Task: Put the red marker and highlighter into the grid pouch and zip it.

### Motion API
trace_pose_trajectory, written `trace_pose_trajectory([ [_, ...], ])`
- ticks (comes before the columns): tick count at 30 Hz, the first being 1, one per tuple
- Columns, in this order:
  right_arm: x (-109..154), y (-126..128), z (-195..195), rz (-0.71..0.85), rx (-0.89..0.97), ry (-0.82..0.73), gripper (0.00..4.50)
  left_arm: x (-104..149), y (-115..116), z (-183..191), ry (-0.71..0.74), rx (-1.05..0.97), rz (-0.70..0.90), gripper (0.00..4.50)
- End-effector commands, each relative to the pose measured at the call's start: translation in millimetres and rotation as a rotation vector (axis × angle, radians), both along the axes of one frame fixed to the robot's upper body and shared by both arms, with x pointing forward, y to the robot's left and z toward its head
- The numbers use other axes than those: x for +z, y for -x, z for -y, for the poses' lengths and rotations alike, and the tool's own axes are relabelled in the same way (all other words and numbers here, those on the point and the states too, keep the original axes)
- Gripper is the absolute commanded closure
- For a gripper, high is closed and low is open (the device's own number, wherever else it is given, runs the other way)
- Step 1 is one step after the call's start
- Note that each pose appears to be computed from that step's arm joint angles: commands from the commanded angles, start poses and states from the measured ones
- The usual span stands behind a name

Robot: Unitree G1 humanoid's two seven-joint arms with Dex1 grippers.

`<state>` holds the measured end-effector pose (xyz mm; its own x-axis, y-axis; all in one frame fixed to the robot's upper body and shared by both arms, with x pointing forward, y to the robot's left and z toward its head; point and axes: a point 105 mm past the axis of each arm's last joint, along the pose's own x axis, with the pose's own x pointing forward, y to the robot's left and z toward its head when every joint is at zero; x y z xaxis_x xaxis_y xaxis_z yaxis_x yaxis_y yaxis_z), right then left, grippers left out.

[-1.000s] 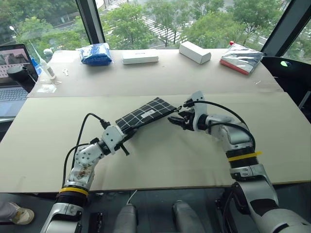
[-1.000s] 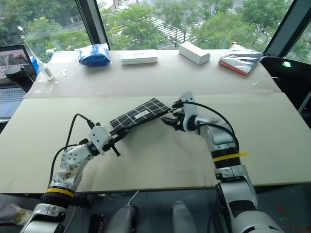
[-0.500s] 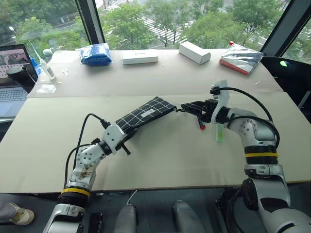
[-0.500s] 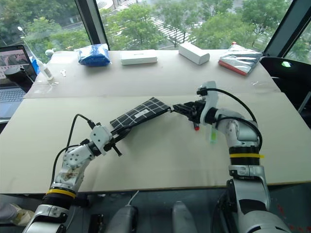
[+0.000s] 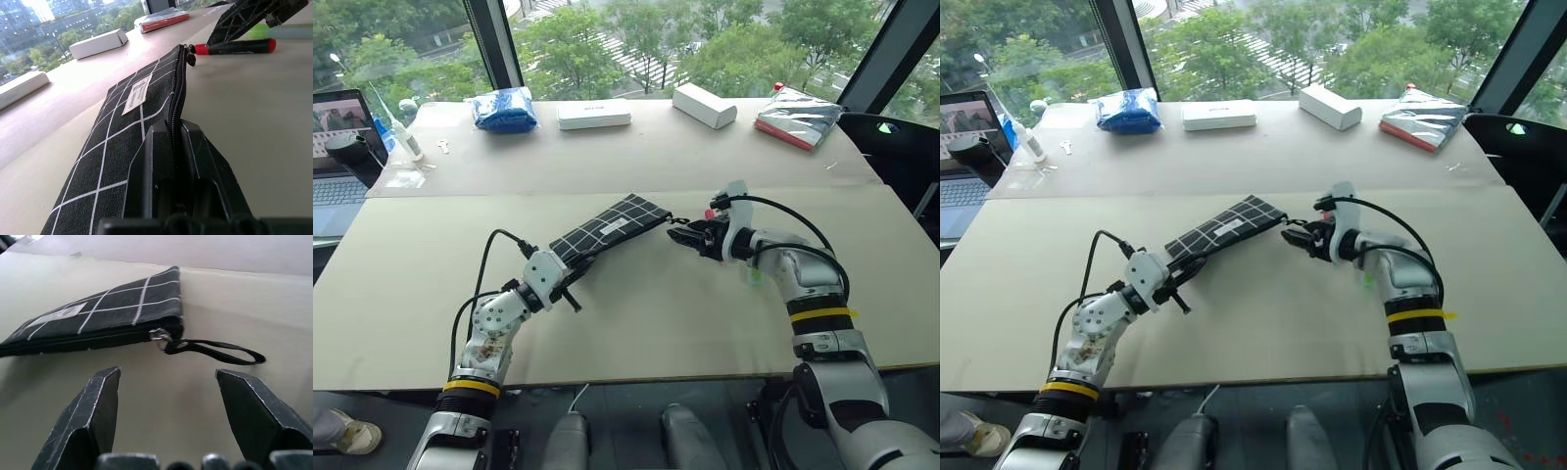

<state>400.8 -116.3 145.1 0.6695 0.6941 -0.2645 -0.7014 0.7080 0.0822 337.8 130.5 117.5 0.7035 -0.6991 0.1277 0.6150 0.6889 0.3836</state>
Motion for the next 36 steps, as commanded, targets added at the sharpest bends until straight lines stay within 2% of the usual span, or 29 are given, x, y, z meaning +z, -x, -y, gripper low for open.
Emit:
trace_pose_trajectory([
  [1, 16.5, -0.1, -5.8, 0.148, 0.056, 0.107, 1.05, 19.9, -1.7, -2.3, 0.055, 0.017, 0.041, 4.5],
  [6, 28.8, -4.7, -10.8, 0.241, 0.075, 0.17, 1.05, 21.5, -0.2, -2.0, 0.063, 0.021, 0.034, 4.5],
  [14, 22.2, -15.4, -7.2, 0.222, 0.037, 0.189, 1.05, 17.0, 4.4, 1.2, 0.067, 0.021, 0.026, 4.5],
  [20, 11.7, -36.2, 1.5, 0.19, -0.081, 0.192, 1.05, 18.4, 3.8, 3.8, 0.076, 0.018, 0.032, 4.5],
  [25, 14.0, -40.7, -6.6, 0.195, -0.073, 0.168, 1.05, 19.1, 3.3, 5.8, 0.08, 0.014, 0.035, 4.5],
  [28, 14.6, -39.0, -12.5, 0.199, -0.049, 0.149, 1.67, 19.1, 3.2, 6.2, 0.08, 0.013, 0.036, 4.5],
  [30, 15.7, -34.9, -16.9, 0.204, -0.011, 0.138, 2.26, 19.1, 3.0, 6.2, 0.081, 0.014, 0.036, 4.5],
  [36, 15.7, -26.3, -20.9, 0.2, 0.062, 0.132, 4.39, 18.1, 1.9, 6.4, 0.083, 0.016, 0.035, 4.5],
])
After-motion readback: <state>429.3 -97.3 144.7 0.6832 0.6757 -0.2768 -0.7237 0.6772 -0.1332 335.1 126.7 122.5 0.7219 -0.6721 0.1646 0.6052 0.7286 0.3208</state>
